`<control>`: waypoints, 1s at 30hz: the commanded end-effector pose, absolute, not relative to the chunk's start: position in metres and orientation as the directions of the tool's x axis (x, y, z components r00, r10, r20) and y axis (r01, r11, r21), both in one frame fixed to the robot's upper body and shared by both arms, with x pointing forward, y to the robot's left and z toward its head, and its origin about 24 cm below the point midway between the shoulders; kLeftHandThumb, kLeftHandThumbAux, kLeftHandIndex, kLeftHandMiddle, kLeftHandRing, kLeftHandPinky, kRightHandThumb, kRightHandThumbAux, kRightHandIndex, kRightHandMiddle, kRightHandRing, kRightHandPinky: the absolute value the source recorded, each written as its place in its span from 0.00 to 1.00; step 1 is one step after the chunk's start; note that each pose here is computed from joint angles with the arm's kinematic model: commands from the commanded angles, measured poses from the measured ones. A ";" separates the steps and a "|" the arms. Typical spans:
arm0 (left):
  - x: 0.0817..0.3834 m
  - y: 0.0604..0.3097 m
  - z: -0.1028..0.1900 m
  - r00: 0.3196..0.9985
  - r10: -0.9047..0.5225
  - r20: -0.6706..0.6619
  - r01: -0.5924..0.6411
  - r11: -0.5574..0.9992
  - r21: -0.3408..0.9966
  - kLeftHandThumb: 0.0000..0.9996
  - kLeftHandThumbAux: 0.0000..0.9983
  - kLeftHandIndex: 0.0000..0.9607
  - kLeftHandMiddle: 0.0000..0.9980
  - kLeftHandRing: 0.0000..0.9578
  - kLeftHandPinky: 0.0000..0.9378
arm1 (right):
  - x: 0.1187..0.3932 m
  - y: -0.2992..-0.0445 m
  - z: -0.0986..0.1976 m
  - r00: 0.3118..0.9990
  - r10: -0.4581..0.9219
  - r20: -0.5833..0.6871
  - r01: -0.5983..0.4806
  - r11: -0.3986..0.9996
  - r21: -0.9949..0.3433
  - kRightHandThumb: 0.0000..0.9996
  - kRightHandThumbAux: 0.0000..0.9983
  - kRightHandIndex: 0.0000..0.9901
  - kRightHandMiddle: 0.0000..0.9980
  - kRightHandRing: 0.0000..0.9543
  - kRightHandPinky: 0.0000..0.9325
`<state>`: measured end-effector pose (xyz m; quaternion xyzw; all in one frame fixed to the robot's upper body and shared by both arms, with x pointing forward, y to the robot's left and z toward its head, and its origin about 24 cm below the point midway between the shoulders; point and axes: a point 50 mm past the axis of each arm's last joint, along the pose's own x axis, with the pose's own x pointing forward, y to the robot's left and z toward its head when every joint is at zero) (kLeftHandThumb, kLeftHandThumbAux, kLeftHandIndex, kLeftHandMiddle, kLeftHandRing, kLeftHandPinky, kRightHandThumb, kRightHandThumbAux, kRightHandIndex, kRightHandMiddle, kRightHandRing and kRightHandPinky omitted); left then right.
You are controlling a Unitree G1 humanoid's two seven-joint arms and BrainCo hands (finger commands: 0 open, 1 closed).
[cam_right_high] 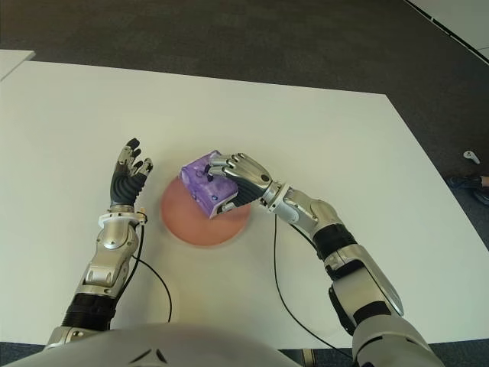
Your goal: Put the tissue paper into the plate.
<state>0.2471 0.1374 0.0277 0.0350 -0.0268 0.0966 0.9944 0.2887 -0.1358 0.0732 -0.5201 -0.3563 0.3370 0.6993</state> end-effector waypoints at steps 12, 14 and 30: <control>0.248 0.133 0.031 0.986 0.159 0.042 -0.161 0.985 0.058 0.00 0.63 0.00 0.00 0.00 0.00 | 0.286 -0.144 0.072 0.493 0.870 -0.027 -0.224 0.097 -0.970 0.25 0.53 0.21 0.24 0.20 0.17; 0.248 0.133 0.031 0.987 0.156 0.045 -0.159 0.986 0.059 0.00 0.64 0.00 0.00 0.00 0.00 | 0.286 -0.144 0.073 0.495 0.868 -0.038 -0.229 0.088 -0.969 0.23 0.53 0.20 0.23 0.19 0.16; 0.252 0.129 0.029 0.987 0.159 0.039 -0.161 0.985 0.063 0.00 0.64 0.01 0.01 0.00 0.00 | 0.286 -0.147 0.079 0.529 0.847 -0.045 -0.240 0.099 -0.966 0.15 0.51 0.16 0.16 0.12 0.10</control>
